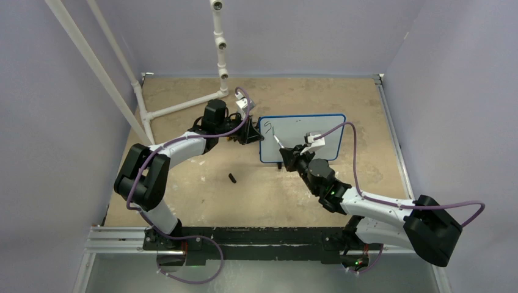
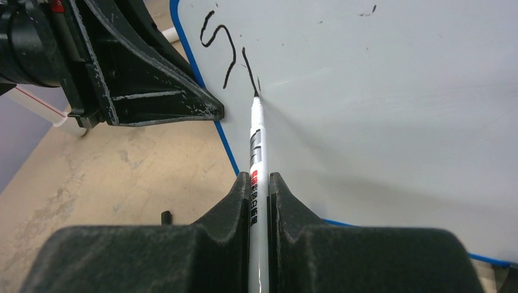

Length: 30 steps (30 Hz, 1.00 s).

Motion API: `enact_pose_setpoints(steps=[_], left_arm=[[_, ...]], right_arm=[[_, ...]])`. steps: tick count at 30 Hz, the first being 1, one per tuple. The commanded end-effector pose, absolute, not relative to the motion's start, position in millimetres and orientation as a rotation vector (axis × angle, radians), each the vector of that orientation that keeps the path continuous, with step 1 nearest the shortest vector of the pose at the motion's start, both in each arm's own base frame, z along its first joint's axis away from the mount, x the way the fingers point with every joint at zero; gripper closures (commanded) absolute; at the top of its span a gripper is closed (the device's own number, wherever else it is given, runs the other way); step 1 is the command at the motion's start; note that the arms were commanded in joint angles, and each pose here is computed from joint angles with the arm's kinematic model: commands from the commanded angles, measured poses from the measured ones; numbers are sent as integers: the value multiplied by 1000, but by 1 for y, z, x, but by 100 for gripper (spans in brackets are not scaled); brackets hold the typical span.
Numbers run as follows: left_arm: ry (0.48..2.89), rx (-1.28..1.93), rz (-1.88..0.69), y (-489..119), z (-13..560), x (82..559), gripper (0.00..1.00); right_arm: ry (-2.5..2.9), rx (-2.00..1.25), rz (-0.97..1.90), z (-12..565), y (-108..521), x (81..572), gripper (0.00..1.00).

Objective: Write a sentence on the whiteboard

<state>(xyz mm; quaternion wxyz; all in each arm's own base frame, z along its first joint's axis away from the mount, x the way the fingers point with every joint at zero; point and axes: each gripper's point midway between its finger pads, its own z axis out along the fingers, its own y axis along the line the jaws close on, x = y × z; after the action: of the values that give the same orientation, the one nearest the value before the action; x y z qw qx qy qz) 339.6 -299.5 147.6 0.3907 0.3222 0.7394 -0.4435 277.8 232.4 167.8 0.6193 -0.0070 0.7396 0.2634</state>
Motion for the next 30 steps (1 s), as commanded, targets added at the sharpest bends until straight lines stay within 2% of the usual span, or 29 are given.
enact_pose_setpoints(steps=[1, 15, 30], left_arm=[[1819, 846, -1112, -304, 165, 344, 100], [1822, 846, -1115, -304, 163, 344, 100], [1825, 847, -1119, -305, 162, 344, 100]], right_arm=[[1702, 6, 606, 168, 229, 276, 100], [1578, 18, 577, 206, 229, 290, 100], [1550, 68, 534, 215, 220, 296, 100]])
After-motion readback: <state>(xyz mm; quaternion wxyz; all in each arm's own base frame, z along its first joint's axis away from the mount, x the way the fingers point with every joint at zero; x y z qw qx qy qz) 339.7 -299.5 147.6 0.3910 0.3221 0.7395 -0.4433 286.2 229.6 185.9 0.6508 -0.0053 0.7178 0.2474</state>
